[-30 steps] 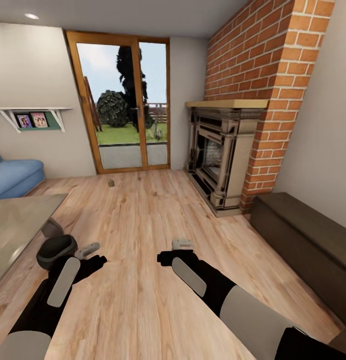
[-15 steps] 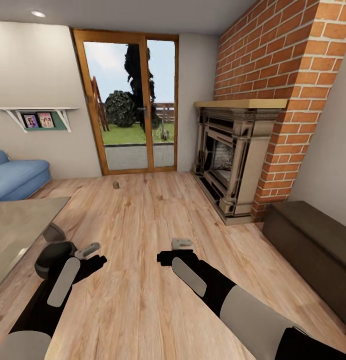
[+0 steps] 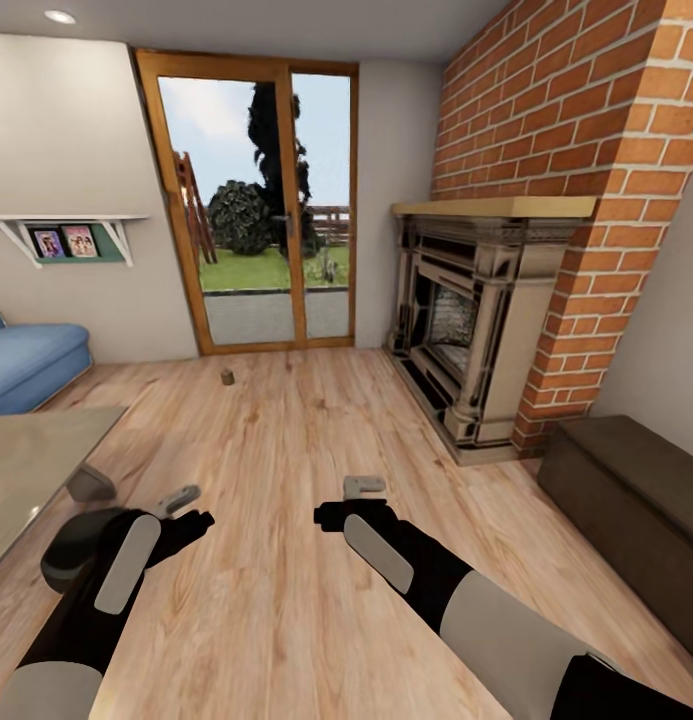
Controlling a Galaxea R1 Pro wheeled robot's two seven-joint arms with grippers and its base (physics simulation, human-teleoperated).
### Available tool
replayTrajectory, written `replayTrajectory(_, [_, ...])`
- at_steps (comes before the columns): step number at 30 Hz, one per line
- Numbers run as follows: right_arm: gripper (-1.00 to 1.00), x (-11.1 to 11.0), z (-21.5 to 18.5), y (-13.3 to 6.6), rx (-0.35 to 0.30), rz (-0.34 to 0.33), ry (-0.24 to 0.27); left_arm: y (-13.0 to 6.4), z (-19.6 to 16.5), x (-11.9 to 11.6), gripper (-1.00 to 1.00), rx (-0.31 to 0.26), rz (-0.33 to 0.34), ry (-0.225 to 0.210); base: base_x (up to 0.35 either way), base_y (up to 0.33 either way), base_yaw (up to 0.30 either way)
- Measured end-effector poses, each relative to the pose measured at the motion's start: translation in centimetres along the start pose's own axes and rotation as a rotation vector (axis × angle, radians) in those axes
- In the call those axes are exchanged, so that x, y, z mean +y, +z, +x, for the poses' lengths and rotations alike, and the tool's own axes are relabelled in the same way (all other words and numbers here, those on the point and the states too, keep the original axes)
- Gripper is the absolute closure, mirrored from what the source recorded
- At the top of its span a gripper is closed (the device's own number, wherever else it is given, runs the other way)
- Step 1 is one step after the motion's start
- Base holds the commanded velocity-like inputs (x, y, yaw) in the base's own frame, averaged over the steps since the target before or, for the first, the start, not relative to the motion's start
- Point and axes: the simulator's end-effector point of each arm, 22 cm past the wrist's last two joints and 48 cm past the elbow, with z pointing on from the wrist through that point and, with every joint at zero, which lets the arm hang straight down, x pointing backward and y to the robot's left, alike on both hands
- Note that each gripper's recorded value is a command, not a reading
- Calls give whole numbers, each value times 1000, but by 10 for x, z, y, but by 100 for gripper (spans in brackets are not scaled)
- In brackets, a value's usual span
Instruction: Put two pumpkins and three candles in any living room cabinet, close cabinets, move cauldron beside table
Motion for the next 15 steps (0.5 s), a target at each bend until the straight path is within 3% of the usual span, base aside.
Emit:
replayTrajectory(6, [-100,0,0,0,1,0,3,0,0,0,-100,0,1,0,335,0,12])
replayTrajectory(15, [-100,0,0,0,0,-1,4,0,0,0,-100,1,-1,0,335,0,213])
